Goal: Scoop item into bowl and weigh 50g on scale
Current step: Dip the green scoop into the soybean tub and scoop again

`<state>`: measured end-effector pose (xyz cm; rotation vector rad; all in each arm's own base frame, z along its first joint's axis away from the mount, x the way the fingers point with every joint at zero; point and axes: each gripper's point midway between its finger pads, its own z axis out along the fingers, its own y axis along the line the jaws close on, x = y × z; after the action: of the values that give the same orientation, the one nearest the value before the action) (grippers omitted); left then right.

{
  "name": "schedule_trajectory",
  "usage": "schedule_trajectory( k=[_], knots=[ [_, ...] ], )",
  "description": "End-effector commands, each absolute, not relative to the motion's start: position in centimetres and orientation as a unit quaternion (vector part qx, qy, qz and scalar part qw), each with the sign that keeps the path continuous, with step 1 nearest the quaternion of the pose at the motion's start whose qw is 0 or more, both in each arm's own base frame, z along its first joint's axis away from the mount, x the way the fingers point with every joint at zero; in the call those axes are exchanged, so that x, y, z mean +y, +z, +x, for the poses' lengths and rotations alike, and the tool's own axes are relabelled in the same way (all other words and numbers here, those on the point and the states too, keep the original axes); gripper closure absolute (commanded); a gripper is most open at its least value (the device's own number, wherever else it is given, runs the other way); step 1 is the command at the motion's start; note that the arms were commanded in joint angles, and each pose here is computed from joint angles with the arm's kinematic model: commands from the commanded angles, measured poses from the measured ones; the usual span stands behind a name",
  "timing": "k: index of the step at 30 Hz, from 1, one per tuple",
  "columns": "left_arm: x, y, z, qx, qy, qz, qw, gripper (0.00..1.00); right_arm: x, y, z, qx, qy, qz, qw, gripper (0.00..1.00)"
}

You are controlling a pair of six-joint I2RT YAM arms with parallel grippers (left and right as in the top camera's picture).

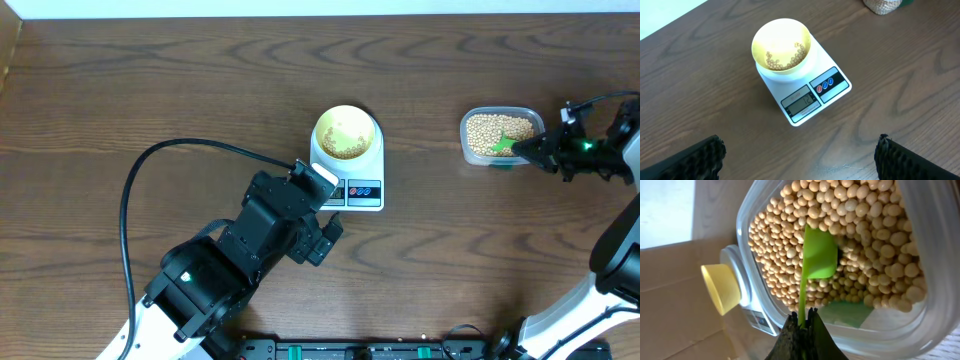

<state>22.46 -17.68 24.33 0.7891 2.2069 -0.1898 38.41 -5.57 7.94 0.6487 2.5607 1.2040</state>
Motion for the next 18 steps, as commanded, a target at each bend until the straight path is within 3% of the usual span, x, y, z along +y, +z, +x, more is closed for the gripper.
schedule_trajectory(
  k=[1,18],
  knots=[
    [-17.5,25.8,22.8,0.859,-0.072,0.307,0.403,0.02,-5.4,9.4,39.1,0.856,0.452,0.205,0.144,0.99],
    [-17.5,25.8,22.8,0.859,-0.072,0.307,0.403,0.02,-7.2,13.7,39.2,0.778,0.556,0.214,0.201,0.99]
  ],
)
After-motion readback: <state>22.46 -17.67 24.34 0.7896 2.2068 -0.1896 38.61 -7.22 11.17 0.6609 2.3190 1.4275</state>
